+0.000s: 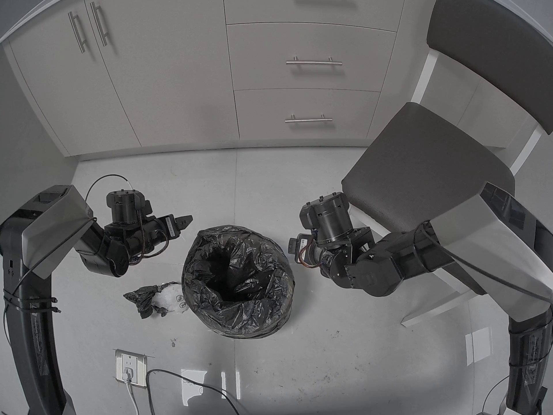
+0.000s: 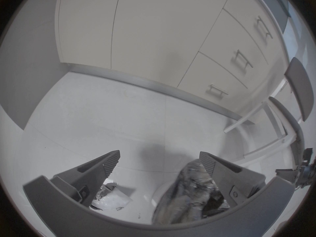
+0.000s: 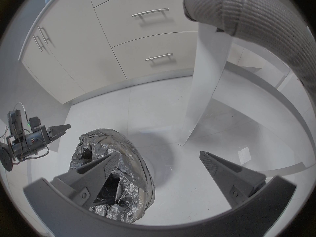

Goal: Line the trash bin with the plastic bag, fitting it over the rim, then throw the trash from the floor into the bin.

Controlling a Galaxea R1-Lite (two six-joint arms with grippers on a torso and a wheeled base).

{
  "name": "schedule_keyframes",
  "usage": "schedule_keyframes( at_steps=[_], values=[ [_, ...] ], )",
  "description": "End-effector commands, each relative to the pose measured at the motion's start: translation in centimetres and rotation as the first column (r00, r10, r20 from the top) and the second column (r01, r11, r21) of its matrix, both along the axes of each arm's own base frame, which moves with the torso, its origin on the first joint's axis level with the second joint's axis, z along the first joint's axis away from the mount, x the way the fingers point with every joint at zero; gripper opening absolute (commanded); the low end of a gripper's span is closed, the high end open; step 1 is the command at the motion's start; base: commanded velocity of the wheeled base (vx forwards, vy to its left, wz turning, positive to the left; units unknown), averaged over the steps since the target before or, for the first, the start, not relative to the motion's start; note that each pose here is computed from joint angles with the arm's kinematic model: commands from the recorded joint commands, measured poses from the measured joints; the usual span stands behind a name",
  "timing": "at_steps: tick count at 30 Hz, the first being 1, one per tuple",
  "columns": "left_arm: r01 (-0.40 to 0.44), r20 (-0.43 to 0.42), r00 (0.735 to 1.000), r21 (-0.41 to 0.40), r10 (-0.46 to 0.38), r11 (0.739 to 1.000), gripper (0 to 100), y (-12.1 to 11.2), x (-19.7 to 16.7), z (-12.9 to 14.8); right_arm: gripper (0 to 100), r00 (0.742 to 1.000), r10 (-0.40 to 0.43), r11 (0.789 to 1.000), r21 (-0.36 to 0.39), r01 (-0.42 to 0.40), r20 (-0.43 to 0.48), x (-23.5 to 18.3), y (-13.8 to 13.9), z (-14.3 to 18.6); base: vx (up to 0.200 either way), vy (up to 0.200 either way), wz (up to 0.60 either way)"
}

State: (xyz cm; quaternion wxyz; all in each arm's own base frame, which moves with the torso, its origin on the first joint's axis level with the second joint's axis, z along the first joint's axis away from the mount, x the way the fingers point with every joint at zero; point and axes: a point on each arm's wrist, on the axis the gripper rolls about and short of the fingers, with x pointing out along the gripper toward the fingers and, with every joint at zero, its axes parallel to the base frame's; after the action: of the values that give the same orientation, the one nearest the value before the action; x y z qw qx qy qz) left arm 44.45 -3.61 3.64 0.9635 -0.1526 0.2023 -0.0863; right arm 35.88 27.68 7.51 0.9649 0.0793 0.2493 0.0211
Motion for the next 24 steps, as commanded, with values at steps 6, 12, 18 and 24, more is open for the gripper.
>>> schedule_keyframes(
  at_steps=[6, 12, 18, 24],
  values=[
    [0.109, -0.055, 0.993, 0.007, -0.109, 0.994, 100, -3.8, -3.1, -2.2, 100, 1.0, 0.016, 1.0, -0.014, -0.016, -0.014, -0.2, 0.7, -0.9, 0.0, 0.0, 0.0],
    [0.15, -0.106, 0.983, 0.022, -0.147, 0.988, 100, -5.5, -3.7, -5.6, 100, 1.0, 0.015, 1.0, -0.016, -0.015, -0.019, -0.3, 0.7, -1.2, 0.0, 0.0, 0.0],
    [0.175, -0.149, 0.975, 0.067, -0.164, 0.982, 100, -5.5, -3.9, -7.9, 100, 0.999, 0.019, 0.999, -0.027, -0.02, -0.034, -0.3, 0.9, -2.0, 0.0, 0.0, 0.0],
    [0.174, -0.171, 0.973, 0.106, -0.154, 0.979, 100, -5.3, -3.9, -9.2, 100, 0.997, 0.053, 0.998, -0.043, -0.055, -0.052, -1.2, 2.1, -3.0, 0.0, 0.0, 0.0]
  ],
)
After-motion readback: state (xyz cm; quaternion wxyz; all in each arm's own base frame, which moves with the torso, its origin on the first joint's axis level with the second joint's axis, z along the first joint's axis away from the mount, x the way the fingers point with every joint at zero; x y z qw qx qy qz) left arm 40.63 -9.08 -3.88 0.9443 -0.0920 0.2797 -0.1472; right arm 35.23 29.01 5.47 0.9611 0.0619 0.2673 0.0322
